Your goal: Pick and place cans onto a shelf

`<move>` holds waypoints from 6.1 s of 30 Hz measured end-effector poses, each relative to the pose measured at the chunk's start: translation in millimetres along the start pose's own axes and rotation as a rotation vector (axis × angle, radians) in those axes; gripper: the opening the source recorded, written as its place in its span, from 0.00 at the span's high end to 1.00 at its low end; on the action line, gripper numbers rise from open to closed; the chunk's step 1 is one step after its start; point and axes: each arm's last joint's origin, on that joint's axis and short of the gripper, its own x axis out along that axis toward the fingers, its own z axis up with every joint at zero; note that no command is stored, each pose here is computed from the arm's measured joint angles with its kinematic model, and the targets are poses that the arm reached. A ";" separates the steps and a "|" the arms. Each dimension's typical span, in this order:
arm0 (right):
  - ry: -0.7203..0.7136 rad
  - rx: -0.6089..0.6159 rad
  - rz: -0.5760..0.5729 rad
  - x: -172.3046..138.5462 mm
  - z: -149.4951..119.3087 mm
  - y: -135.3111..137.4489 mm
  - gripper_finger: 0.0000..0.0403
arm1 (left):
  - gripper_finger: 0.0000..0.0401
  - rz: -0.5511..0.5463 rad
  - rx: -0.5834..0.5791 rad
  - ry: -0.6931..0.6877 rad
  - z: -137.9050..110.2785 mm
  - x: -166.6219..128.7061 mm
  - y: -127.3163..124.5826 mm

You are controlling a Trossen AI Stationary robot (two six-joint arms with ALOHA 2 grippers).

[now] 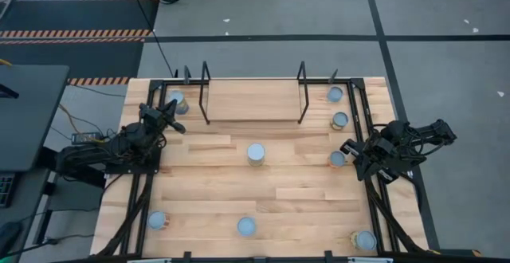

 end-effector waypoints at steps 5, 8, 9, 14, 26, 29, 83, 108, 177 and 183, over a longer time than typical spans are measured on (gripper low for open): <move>0.000 0.000 0.000 0.0 0.0 0.0 0.97 | 0.94 0.000 0.000 0.000 0.1 0.0 0.0; 0.000 0.000 0.000 0.0 0.0 0.0 0.97 | 0.94 0.000 0.000 0.000 0.1 0.0 0.0; 0.000 0.000 0.000 0.0 0.0 0.0 0.97 | 0.94 0.000 0.000 0.000 0.1 0.0 0.0; 0.000 0.000 0.000 0.0 0.0 0.0 0.97 | 0.94 0.000 0.000 0.000 0.1 0.0 0.0; 0.000 0.000 0.000 0.0 0.0 0.0 0.97 | 0.94 0.000 0.000 0.000 0.0 0.0 0.0; 0.000 0.000 0.000 0.0 0.1 0.0 0.97 | 0.94 0.000 0.000 0.000 0.0 0.0 0.0; 0.525 -0.214 -1.039 109.1 -13.2 -138.2 0.71 | 0.94 0.000 0.000 0.000 0.1 0.0 0.0; 1.033 0.212 -0.930 141.0 -81.6 -242.2 0.02 | 0.94 0.001 -0.005 -0.004 0.5 0.0 0.1; 1.680 0.481 -0.657 60.8 -101.1 -253.1 0.13 | 0.94 -0.003 -0.003 -0.003 0.4 0.0 0.0; 1.620 0.448 -0.685 75.9 -86.5 -250.8 0.19 | 0.94 -0.002 -0.005 -0.004 0.6 0.0 0.0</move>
